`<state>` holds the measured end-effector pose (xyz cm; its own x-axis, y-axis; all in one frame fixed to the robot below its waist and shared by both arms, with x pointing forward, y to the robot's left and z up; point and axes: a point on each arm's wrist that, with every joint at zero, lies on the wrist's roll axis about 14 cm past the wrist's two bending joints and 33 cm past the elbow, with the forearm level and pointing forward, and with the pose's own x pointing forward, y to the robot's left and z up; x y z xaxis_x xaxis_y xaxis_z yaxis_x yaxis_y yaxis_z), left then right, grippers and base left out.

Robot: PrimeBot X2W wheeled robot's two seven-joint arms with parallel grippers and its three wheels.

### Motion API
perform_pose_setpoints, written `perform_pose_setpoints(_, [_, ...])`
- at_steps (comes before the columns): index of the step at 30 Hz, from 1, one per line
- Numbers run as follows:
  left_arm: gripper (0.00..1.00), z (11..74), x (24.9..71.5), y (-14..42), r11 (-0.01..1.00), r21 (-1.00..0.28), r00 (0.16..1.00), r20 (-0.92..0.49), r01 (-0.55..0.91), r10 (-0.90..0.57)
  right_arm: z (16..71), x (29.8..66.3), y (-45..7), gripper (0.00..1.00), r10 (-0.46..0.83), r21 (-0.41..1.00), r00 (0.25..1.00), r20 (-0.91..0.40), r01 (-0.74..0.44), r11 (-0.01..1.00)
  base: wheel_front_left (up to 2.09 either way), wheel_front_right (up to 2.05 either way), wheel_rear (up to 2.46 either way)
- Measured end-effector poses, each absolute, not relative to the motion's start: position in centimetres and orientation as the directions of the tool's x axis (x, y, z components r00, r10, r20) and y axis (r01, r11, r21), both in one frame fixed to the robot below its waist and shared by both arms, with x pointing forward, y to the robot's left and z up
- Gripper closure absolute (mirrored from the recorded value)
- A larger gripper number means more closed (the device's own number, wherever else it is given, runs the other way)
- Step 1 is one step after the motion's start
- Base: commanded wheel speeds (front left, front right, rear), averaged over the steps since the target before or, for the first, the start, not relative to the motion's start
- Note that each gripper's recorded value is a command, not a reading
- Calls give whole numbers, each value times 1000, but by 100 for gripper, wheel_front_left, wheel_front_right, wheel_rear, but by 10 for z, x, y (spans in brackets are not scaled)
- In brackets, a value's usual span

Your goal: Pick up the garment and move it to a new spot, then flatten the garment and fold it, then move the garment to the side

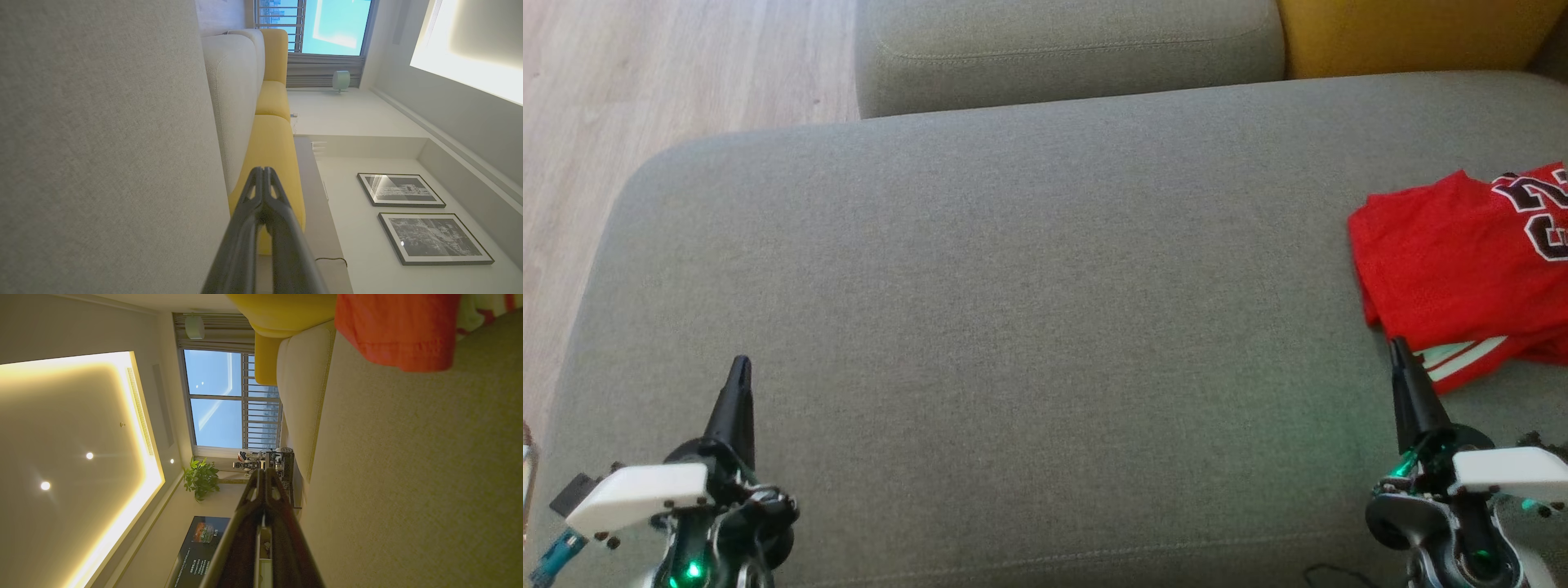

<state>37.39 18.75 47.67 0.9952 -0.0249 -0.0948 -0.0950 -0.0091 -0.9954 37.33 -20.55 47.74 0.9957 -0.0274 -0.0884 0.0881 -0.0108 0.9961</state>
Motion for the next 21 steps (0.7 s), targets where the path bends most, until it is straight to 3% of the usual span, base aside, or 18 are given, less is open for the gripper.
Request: perform_pose_setpoints(21, [100,477,374,188,-11,-995,995,-94,-95,-24,477,373,-206,100,-27,996,996,-88,88,-11,0,0,0])
